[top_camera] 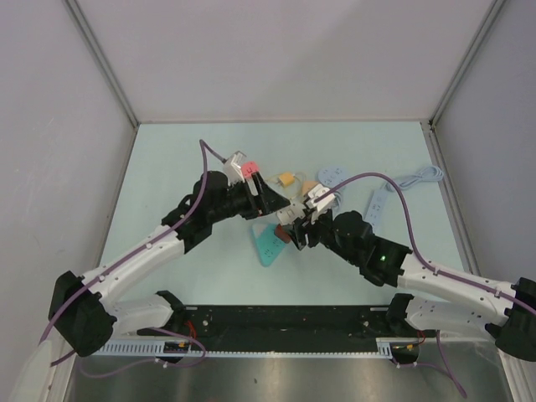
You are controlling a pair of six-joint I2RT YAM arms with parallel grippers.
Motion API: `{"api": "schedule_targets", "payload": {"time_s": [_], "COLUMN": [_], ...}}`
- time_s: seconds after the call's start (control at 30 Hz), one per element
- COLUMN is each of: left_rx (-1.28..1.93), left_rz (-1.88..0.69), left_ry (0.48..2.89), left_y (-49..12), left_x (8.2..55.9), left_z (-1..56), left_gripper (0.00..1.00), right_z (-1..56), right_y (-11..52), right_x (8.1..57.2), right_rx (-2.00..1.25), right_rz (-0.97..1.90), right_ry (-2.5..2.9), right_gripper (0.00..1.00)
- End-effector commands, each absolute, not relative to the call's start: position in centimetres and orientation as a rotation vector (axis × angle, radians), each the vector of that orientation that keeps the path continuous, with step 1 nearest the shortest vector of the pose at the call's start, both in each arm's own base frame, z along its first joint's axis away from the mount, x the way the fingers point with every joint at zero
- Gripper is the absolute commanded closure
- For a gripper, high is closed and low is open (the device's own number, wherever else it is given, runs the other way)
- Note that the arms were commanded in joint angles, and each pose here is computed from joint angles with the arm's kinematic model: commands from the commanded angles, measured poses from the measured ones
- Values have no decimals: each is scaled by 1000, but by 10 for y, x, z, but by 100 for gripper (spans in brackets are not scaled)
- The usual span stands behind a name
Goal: Insert the plug
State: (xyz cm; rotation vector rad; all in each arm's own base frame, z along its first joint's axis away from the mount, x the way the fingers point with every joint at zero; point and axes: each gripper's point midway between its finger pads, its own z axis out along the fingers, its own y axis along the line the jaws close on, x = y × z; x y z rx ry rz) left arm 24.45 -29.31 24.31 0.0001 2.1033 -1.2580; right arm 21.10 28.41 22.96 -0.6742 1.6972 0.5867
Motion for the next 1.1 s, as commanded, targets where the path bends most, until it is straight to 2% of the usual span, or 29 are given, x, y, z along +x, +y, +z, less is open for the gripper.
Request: {"api": "schedule_targets", "payload": {"time_s": [0.0,0.13,0.33,0.43,0.47,0.5,0.53,0.6,0.63,0.7,0.73,0.8,0.83,0.93,1.07], "left_rx": [-42,-42,-27,-33,-32,-30,-31,-39,-45,-70,-87,-112,-119,-162,-226], "left_rz": [-1328,-1349,-1386,-1399,-1407,-1414,-1416,-1413,-1408,-1399,-1391,-1389,-1395,-1418,-1478], "left_ry": [2107,2073,2046,2044,2035,2036,2031,2030,2025,2018,2005,1995,1976,1938,1887], "left_y": [-302,-303,-306,-306,-306,-307,-307,-307,-306,-305,-303,-302,-302,-301,-301], "left_x": [240,241,239,238,238,237,237,239,240,242,245,248,249,253,255], "left_z": [246,252,261,262,264,264,266,267,269,270,272,274,278,284,295], "left_gripper": [24,34,55,70,79,83,91,97,100,100,100,100,100,100,100], "right_z": [279,279,277,273,274,274,275,277,278,283,285,285,290,301,312], "right_y": [295,298,303,302,302,302,302,303,304,301,301,294,292,283,275], "right_x": [217,216,218,223,223,224,225,226,225,226,225,229,227,226,227], "right_rx": [-619,-626,-627,-616,-613,-609,-599,-593,-597,-570,-562,-498,-486,-400,-271], "right_rz": [653,675,696,695,701,709,720,734,752,781,805,837,864,976,1118], "right_ry": [1572,1567,1570,1584,1585,1584,1588,1582,1579,1576,1580,1615,1610,1627,1649], "right_gripper": [99,99,100,100,98,96,91,86,69,51,35,23,13,4,1]}}
